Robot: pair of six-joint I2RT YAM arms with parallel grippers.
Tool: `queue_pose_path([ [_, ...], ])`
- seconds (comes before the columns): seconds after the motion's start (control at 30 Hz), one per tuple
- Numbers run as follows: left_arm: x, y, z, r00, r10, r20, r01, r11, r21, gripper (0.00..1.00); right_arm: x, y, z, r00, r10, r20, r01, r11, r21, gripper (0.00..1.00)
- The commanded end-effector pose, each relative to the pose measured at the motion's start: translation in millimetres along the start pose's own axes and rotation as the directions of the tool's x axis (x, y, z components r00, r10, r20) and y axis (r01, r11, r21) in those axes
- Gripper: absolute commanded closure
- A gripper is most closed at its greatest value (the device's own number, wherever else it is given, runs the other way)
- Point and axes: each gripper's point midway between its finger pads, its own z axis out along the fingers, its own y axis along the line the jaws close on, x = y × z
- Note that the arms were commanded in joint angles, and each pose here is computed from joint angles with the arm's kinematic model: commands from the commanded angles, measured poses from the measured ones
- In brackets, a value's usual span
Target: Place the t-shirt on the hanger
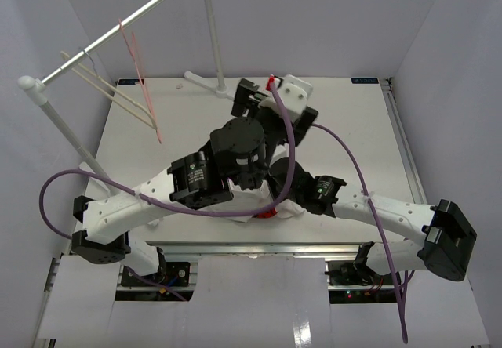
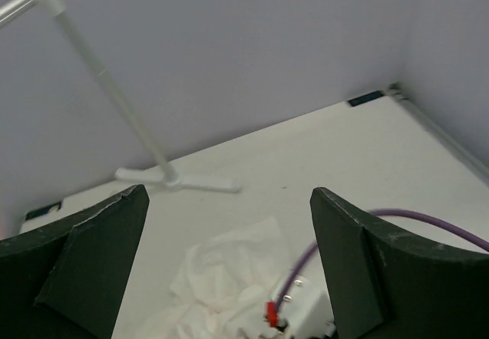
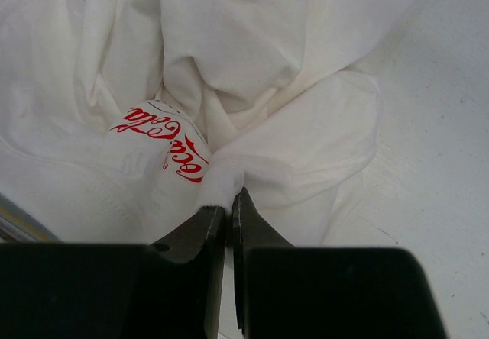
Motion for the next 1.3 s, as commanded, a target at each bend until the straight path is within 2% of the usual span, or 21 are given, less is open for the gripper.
queue_pose_path([
  [0.0, 53, 100, -3, 0.982, -0.079, -0.170, -0.008, 0.890, -0.456, 0.02, -11, 8, 2, 0.999, -0.017, 0.029, 0.018, 1.000, -0.019, 0.92],
  [0.1, 45, 152, -35, 0.985, -0.127, -0.119, 0.029, 0.796, -0.605, 0.05, -11, 8, 2, 0.999, -0.017, 0.028, 0.018, 1.000, -0.019, 0.92],
  [0.17, 40, 179, -54, 0.984, -0.161, -0.071, 0.081, 0.771, -0.631, 0.10, -12, 9, 1, 0.999, -0.017, 0.032, 0.018, 1.000, -0.024, 0.92],
  [0.27, 43, 210, -72, 0.976, -0.217, -0.019, 0.146, 0.719, -0.680, 0.11, -12, 11, 1, 0.999, -0.018, 0.031, 0.019, 0.999, -0.035, 0.92],
  [0.43, 59, 237, -72, 0.984, -0.160, -0.081, 0.044, 0.653, -0.756, 0.09, -11, 11, 2, 0.999, -0.023, 0.027, 0.024, 0.999, -0.028, 0.92],
  [0.53, 74, 263, -72, 0.982, -0.144, -0.124, -0.023, 0.562, -0.827, 0.08, -10, 10, 3, 0.999, -0.026, 0.023, 0.027, 0.999, -0.020, 0.92],
  [0.6, 80, 273, -76, 0.981, -0.147, -0.125, -0.029, 0.527, -0.849, 0.08, -9, 11, 3, 0.999, -0.030, 0.019, 0.030, 0.999, -0.023, 0.92],
  [0.8, 99, 285, -84, 0.980, -0.139, -0.146, -0.060, 0.489, -0.870, 0.09, -9, 16, 2, 0.999, -0.037, 0.018, 0.037, 0.999, -0.038, 0.92],
  [1.0, 114, 285, -68, 0.980, -0.109, -0.164, -0.092, 0.486, -0.869, 0.10, -11, 20, 0, 0.999, -0.041, 0.023, 0.042, 0.998, -0.050, 0.92],
  [1.17, 136, 289, -64, 0.968, -0.098, -0.231, -0.166, 0.443, -0.881, 0.11, -10, 21, 0, 0.999, -0.046, 0.021, 0.047, 0.997, -0.053, 0.92],
  [1.27, 149, 292, -67, 0.969, -0.104, -0.225, -0.160, 0.429, -0.889, 0.12, -10, 24, -1, 0.999, -0.047, 0.022, 0.048, 0.997, -0.066, 0.92],
])
